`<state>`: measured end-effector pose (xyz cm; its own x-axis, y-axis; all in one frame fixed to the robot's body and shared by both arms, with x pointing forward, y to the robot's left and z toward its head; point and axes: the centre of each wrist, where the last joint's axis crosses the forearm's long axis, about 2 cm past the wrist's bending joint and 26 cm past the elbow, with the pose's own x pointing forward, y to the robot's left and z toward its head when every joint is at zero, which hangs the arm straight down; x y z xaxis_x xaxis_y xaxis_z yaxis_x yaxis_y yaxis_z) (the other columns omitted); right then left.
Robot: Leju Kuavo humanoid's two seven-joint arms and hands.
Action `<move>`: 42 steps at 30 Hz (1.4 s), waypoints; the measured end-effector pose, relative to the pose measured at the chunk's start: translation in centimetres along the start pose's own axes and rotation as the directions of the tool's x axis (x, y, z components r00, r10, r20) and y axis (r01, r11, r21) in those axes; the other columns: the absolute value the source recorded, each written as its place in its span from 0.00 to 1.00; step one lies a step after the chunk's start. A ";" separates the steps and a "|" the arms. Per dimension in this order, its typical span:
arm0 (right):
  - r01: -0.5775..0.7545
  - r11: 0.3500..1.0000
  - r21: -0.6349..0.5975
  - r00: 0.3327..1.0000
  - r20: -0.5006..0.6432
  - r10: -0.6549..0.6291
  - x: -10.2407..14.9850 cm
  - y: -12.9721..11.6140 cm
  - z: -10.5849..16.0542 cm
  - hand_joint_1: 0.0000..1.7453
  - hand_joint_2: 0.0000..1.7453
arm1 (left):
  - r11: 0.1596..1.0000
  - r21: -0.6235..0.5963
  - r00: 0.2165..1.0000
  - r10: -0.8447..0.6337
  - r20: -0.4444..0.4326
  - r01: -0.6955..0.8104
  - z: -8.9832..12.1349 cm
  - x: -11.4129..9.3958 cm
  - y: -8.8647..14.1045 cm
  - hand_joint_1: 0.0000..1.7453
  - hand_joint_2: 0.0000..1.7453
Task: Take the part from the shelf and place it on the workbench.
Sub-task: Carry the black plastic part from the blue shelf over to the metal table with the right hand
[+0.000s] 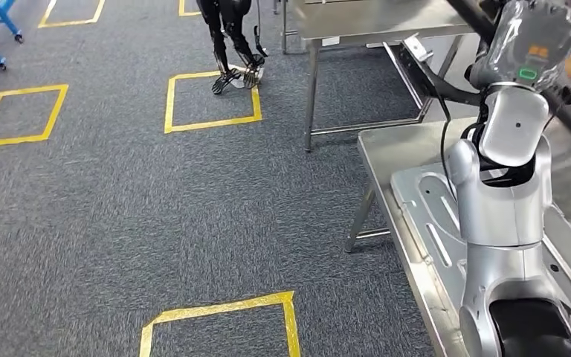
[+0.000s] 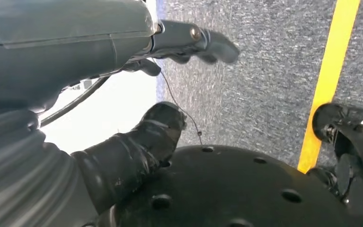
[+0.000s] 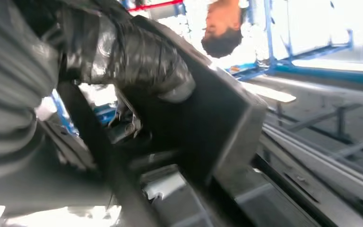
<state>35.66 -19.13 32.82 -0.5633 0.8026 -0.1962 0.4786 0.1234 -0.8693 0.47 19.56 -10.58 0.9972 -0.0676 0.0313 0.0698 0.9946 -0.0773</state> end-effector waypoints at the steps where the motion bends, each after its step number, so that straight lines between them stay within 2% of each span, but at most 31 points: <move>1: -0.008 1.000 0.000 1.000 0.007 0.008 0.0 -0.3 -0.4 1.00 1.00 | 1.000 0.000 1.000 -0.001 0.001 0.001 0.0 0.1 0.0 0.00 1.00; 5: -0.033 0.999 -0.009 0.999 0.029 0.033 0.1 -1.2 -1.7 1.00 1.00 | 1.000 -0.002 1.000 -0.003 0.007 0.003 0.0 0.1 0.0 0.00 1.00; 14: -0.054 0.998 0.045 0.998 0.018 0.053 -0.1 -0.9 -2.1 1.00 1.00 | 1.000 -0.005 1.000 0.012 0.001 -0.012 0.0 -0.3 -0.1 0.00 1.00; 26: -0.136 0.947 0.292 0.990 0.005 0.141 -2.7 0.4 -1.6 1.00 1.00 | 1.000 -0.013 1.000 0.023 0.007 -0.023 0.0 -0.4 -0.3 0.00 1.00; 33: -0.174 0.925 0.337 0.983 0.011 0.181 -3.8 0.6 -1.6 1.00 1.00 | 1.000 -0.011 1.000 0.026 0.010 -0.025 0.0 -0.4 -0.1 0.00 1.00; 42: -0.184 0.912 0.367 0.982 0.031 0.186 -3.4 1.2 -1.6 1.00 1.00 | 1.000 -0.011 1.000 0.024 0.011 -0.024 0.0 -0.4 -0.1 0.00 1.00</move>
<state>39.24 -20.76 33.21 -0.4852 0.7932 -0.3680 0.2930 -0.2490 -0.9231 0.02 19.48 -10.58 0.9983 -0.0424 0.0400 0.0458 0.9950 -0.0893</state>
